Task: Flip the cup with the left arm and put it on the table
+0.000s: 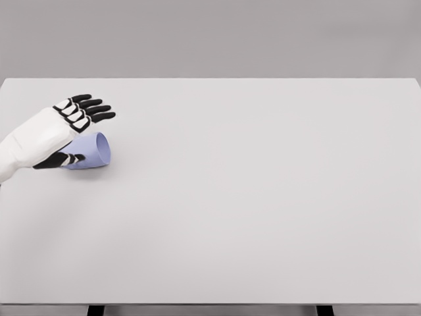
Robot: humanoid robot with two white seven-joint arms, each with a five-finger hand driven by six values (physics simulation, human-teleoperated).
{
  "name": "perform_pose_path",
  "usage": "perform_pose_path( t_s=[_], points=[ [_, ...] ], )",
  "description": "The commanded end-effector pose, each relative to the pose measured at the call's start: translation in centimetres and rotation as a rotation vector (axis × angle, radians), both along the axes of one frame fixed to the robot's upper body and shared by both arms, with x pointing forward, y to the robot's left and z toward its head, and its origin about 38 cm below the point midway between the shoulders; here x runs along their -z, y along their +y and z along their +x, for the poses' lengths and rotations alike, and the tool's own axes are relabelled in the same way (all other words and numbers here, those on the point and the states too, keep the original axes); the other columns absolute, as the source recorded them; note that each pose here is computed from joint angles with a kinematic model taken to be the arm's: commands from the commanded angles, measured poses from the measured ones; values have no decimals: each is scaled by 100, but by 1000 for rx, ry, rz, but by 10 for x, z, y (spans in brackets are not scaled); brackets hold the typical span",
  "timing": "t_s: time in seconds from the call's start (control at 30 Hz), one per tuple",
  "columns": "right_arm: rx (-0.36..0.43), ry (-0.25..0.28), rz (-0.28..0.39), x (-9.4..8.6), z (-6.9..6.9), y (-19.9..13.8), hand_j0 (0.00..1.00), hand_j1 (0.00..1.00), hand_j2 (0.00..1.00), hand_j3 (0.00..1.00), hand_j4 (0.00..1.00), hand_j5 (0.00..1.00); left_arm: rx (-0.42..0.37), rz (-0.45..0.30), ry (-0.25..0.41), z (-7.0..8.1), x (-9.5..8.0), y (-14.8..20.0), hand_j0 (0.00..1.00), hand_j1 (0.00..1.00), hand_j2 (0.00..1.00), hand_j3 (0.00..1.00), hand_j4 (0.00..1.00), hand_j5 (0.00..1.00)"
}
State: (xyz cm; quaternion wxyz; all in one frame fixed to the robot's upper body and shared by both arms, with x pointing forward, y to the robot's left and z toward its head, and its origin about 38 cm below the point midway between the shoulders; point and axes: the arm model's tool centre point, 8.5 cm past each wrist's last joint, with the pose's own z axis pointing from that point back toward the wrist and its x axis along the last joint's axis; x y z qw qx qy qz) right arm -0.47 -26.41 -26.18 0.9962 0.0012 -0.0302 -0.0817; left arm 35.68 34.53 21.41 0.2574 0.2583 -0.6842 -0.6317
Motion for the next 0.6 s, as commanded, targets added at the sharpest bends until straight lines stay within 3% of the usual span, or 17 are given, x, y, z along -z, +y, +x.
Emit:
perform_pose_path(
  t_s=[0.0,0.03,0.07,0.1,0.13,0.17,0.2,0.23,0.3,0.4,0.43,0.5,0.57],
  points=[
    [0,-1,0,0,0,0,100,100,100,100,100,100,-26,2,-4,3,-8,9,100,100,100,100,100,100],
    [0,1,0,0,0,0,100,100,100,100,100,100,-49,38,41,5,-14,18,100,100,100,100,100,100],
    [0,-1,0,0,0,0,100,100,100,100,100,100,-48,64,152,5,-12,23,100,100,100,100,100,100],
    [0,1,0,0,0,0,100,100,100,100,100,100,0,86,317,1,-6,23,100,100,100,100,100,100],
    [0,-1,0,0,0,0,100,100,100,100,100,100,46,75,401,-2,-7,21,100,100,100,100,100,100],
    [0,1,0,0,0,0,100,100,100,100,100,100,88,-24,390,-2,-21,17,100,100,100,100,100,100],
    [0,-1,0,0,0,0,100,100,100,100,100,100,128,-70,361,-1,-38,10,100,100,100,100,100,100],
    [0,-1,0,0,0,0,100,100,100,100,100,100,77,-101,399,3,-40,9,100,100,100,100,100,100],
    [0,-1,0,0,0,0,100,100,100,100,100,100,-206,-186,586,21,-29,19,100,100,100,100,100,100],
    [0,1,0,0,0,0,100,100,100,100,100,100,-441,-258,719,32,-23,33,100,100,100,100,100,100],
    [0,-1,0,0,0,0,100,100,100,100,100,100,-524,-265,793,36,-14,32,100,100,100,100,100,100],
    [0,-1,0,0,0,0,100,100,100,100,100,100,-602,-247,877,42,-2,23,100,100,100,100,100,100],
    [0,1,0,0,0,0,100,100,100,100,100,100,-596,-206,912,43,8,11,100,100,100,100,100,100]
  ],
)
